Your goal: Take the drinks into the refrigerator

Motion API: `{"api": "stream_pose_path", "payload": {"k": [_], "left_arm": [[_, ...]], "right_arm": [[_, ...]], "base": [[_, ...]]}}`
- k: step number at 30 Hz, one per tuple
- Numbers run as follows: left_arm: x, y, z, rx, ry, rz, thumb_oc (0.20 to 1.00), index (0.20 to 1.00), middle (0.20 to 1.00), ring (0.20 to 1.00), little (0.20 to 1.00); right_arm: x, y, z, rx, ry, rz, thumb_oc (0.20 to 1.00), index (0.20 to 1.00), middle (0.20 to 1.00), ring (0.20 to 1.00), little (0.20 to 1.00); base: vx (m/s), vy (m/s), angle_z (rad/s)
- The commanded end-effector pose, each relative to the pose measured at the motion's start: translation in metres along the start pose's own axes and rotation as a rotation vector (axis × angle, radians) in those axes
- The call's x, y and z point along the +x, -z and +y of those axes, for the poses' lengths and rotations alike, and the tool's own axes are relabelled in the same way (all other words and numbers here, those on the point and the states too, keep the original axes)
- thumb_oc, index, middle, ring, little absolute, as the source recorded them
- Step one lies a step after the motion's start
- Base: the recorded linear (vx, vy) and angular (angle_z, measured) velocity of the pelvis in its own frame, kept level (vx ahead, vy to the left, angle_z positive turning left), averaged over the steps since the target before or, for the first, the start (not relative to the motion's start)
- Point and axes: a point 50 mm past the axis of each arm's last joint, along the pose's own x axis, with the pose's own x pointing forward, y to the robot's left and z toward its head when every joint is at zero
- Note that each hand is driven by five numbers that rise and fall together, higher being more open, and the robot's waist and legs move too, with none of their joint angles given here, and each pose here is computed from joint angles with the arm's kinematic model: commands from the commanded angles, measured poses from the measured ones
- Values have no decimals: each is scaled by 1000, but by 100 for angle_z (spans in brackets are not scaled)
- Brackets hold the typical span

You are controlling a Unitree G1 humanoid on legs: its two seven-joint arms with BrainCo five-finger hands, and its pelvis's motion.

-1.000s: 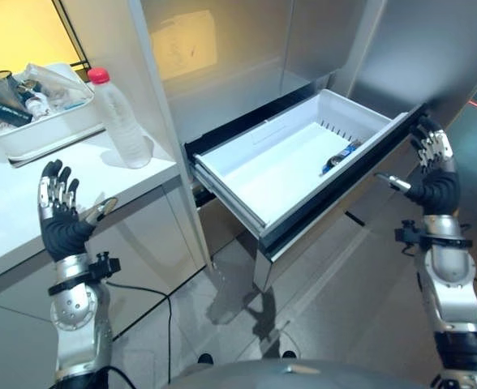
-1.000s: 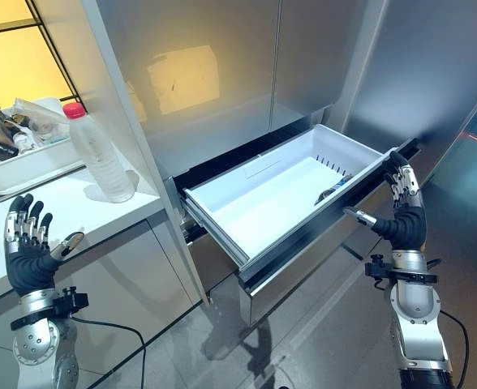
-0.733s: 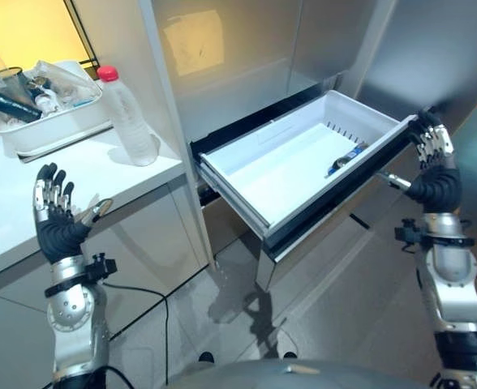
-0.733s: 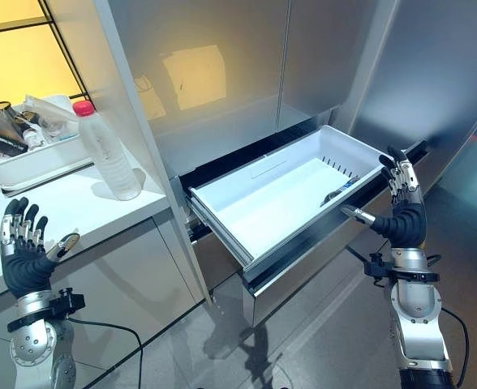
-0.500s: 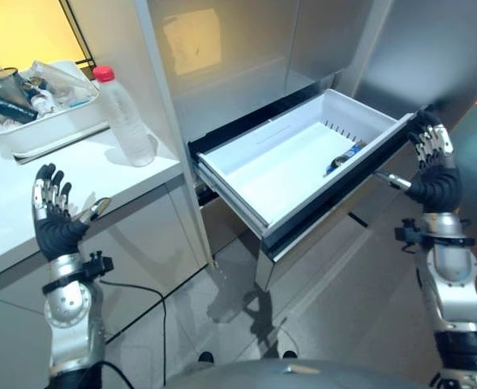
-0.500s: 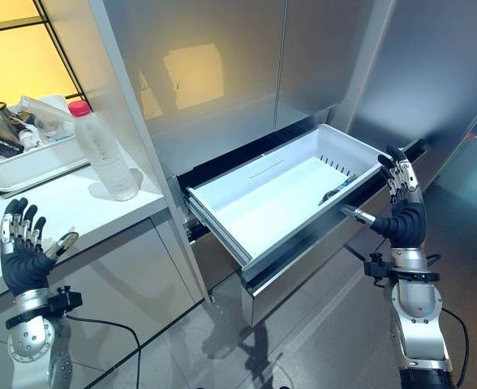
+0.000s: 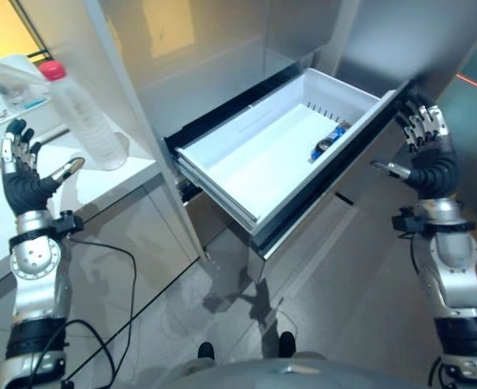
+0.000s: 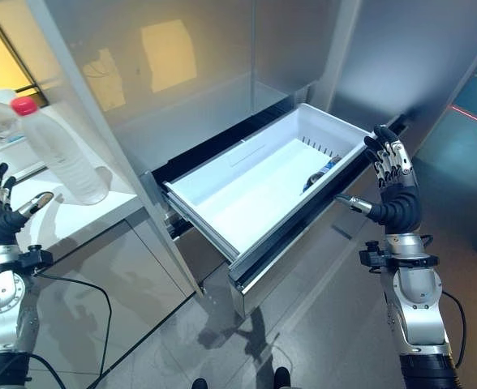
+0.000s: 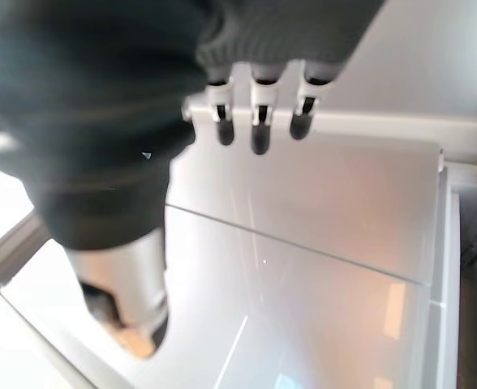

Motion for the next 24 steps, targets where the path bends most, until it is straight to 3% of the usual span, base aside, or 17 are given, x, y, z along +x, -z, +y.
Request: {"api": "stream_pose_path", "payload": {"k": [1, 24], "left_arm": [[33, -24, 6, 41, -37, -116, 1000, 1000, 1000, 1000, 1000], [42, -19, 8, 52, -95, -79, 1000, 1000, 1000, 1000, 1000]], "right_arm": [[20, -33, -1, 28, -16, -198, 1000, 1000, 1000, 1000, 1000], [14, -38, -9, 9, -7, -210, 1000, 1000, 1000, 1000, 1000]], "base": [[-4, 13, -21], [-1, 2, -4]]}}
